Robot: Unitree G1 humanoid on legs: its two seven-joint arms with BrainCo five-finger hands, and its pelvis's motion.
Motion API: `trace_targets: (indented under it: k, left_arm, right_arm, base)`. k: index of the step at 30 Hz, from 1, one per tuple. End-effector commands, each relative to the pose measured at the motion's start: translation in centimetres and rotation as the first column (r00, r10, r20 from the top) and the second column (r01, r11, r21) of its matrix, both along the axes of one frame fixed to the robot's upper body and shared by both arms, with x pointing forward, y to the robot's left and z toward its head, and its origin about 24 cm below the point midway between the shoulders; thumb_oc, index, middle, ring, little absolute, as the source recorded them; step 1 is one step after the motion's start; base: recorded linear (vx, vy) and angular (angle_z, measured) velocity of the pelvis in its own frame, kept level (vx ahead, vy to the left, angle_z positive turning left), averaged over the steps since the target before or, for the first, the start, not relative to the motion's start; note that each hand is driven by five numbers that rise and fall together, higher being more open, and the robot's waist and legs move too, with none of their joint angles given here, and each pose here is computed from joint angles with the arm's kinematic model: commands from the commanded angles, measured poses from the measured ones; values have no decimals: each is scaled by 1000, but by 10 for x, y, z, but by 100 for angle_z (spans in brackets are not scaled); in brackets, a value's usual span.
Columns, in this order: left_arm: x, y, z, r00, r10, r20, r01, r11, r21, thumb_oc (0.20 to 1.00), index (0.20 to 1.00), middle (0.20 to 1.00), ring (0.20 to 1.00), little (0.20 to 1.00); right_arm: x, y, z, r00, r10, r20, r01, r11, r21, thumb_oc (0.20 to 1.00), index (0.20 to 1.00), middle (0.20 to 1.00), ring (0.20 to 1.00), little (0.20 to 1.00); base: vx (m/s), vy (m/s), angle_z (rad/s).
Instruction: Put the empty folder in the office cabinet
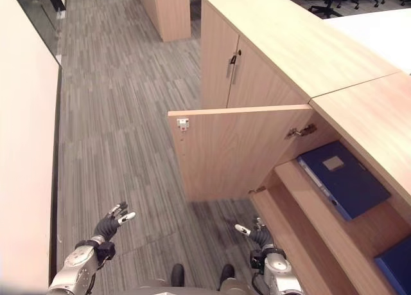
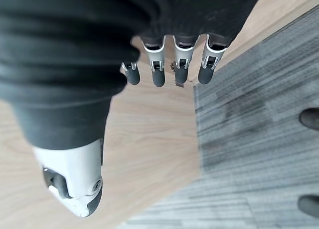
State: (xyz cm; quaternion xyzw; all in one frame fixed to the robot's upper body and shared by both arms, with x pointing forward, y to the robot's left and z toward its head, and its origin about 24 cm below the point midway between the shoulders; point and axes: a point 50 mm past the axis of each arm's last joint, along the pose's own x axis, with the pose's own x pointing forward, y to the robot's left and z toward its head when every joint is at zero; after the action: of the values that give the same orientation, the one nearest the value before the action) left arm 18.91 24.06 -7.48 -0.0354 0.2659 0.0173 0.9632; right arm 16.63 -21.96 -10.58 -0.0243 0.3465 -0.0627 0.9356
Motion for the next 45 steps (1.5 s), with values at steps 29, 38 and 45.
trace_targets:
  k: [29,38,45]
  left_arm:
    - [166,56,175,865,69,497,-179,968,178,1000,1000,1000,1000,1000]
    - [161,44,147,904,93,418,-163,977,135,1000,1000,1000,1000,1000]
    - [160,35,137,920,50,388,-117,982,150,1000,1000,1000,1000,1000]
  right_arm:
    - [-4,4,5,977,212,11,-212,977,-38,1000,1000,1000,1000,1000]
    - [-1,5,6,974,225,16,-224,973,-49,1000,1000,1000,1000,1000]
    - [0,12,6,970,242,20,-241,970,-40,1000,1000,1000,1000,1000]
  base:
    - [41,-5,-18]
    - [0,0,0]
    - [0,0,0]
